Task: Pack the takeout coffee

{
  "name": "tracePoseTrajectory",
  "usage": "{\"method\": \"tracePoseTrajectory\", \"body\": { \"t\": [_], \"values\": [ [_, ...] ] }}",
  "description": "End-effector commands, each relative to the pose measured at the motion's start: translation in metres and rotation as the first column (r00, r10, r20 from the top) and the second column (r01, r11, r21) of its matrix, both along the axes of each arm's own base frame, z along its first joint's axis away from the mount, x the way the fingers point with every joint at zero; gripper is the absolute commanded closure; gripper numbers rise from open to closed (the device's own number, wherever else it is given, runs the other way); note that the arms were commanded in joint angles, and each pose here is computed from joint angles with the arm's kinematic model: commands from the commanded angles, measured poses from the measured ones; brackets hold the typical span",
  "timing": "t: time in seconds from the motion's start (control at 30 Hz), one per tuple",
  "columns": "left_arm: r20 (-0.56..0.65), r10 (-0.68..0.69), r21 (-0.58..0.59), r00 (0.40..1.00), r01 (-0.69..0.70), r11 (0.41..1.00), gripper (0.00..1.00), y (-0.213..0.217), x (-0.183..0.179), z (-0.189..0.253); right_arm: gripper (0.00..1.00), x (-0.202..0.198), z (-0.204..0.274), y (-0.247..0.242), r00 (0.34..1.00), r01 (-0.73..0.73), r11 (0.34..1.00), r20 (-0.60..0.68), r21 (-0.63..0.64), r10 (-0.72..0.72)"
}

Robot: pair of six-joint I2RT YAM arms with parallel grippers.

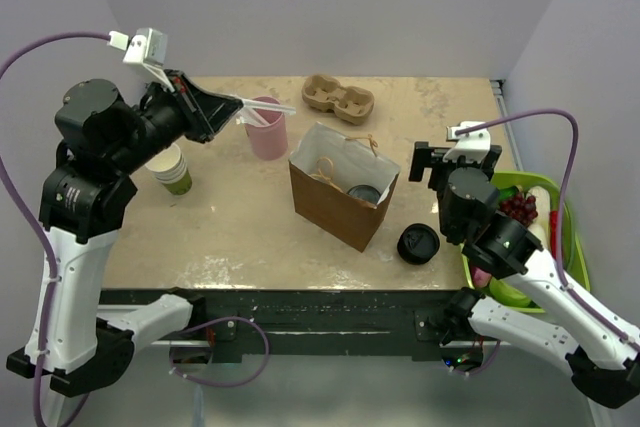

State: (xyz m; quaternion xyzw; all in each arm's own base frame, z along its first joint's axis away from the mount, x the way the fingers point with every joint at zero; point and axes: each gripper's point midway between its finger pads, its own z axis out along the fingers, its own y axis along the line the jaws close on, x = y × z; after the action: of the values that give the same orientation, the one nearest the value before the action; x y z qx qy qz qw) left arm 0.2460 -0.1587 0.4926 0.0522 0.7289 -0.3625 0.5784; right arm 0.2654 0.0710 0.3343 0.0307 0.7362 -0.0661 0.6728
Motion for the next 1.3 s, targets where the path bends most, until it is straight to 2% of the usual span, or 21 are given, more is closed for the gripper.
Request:
{"method": "tracePoseTrajectory", "body": {
  "t": [0.0, 0.03, 0.1, 0.23, 0.33, 0.57, 0.6, 0.67, 0.7, 0.8, 0.87, 1.0, 1.07, 1.17, 1.2, 1.27],
  "values": [
    [-0.035, -0.106, 0.002, 0.994, 0.107, 0.994, 1.00, -0.019, 0.001, -0.012, 0.02, -0.002, 0.011, -0.004, 0.999, 0.010, 0.999, 0.043, 0.039, -0.012],
    [-0.052, -0.179, 0.001, 0.983, 0.179, 0.984, 1.00, -0.029, -0.003, -0.018, 0.02, -0.001, 0.011, -0.004, 0.999, 0.011, 0.999, 0.042, 0.038, -0.013],
    [-0.076, -0.241, 0.009, 0.968, 0.242, 0.970, 1.00, -0.041, -0.004, -0.027, 0.02, 0.000, 0.010, -0.002, 0.999, 0.008, 0.999, 0.039, 0.033, -0.010],
    [-0.130, -0.169, 0.083, 0.977, 0.180, 0.980, 1.00, -0.053, 0.000, -0.050, 0.02, 0.001, 0.007, -0.002, 0.999, 0.015, 1.000, 0.028, 0.020, -0.015],
    [-0.180, -0.164, 0.102, 0.970, 0.184, 0.978, 1.00, -0.062, 0.009, -0.068, 0.02, 0.002, 0.007, -0.002, 1.000, 0.016, 1.000, 0.025, 0.017, -0.017],
    [-0.260, -0.089, 0.159, 0.961, 0.134, 0.978, 0.99, -0.073, 0.044, -0.106, 0.02, 0.002, 0.006, -0.001, 1.000, 0.015, 1.000, 0.021, 0.011, -0.015],
    [-0.260, -0.088, 0.164, 0.962, 0.134, 0.977, 0.75, -0.075, 0.046, -0.107, 0.02, 0.002, 0.005, -0.001, 1.000, 0.015, 1.000, 0.019, 0.009, -0.015],
    [-0.272, -0.083, 0.182, 0.959, 0.136, 0.974, 0.55, -0.079, 0.050, -0.113, 0.02, 0.003, 0.006, 0.000, 1.000, 0.013, 1.000, 0.019, 0.009, -0.013],
    [-0.274, -0.086, 0.187, 0.958, 0.141, 0.972, 0.34, -0.081, 0.050, -0.115, 0.02, 0.003, 0.005, -0.001, 1.000, 0.024, 1.000, 0.019, 0.013, -0.024],
    [-0.267, -0.061, 0.194, 0.962, 0.116, 0.974, 0.13, -0.078, 0.053, -0.115, 0.02, 0.003, 0.007, -0.002, 0.999, 0.034, 0.999, 0.026, 0.030, -0.035],
    [-0.245, -0.026, 0.202, 0.969, 0.077, 0.976, 0.10, -0.071, 0.053, -0.111, 0.02, 0.004, 0.007, 0.000, 0.999, 0.024, 0.999, 0.022, 0.025, -0.024],
    [-0.183, 0.184, 0.245, 0.966, -0.136, 0.960, 0.01, -0.031, 0.060, -0.114, 0.02, 0.005, 0.008, 0.001, 1.000, 0.028, 0.999, 0.002, 0.019, -0.028],
    [-0.163, 0.257, 0.242, 0.953, -0.214, 0.946, 0.00, -0.012, 0.054, -0.107, 0.02, 0.006, 0.013, 0.002, 0.999, 0.034, 0.999, 0.003, 0.027, -0.034],
    [-0.153, 0.469, 0.285, 0.870, -0.415, 0.864, 0.00, 0.033, 0.050, -0.114, 0.02, 0.004, 0.015, -0.005, 0.997, 0.081, 0.996, -0.010, 0.048, -0.081],
    [-0.149, 0.556, 0.328, 0.818, -0.490, 0.808, 0.00, 0.054, 0.046, -0.122, 0.02, 0.003, 0.016, -0.005, 0.996, 0.084, 0.995, -0.009, 0.055, -0.083],
    [-0.155, 0.613, 0.318, 0.775, -0.548, 0.773, 0.00, 0.070, 0.037, -0.124, 0.02, 0.001, 0.015, -0.005, 0.997, 0.072, 0.996, -0.013, 0.053, -0.071]
  ]
}}
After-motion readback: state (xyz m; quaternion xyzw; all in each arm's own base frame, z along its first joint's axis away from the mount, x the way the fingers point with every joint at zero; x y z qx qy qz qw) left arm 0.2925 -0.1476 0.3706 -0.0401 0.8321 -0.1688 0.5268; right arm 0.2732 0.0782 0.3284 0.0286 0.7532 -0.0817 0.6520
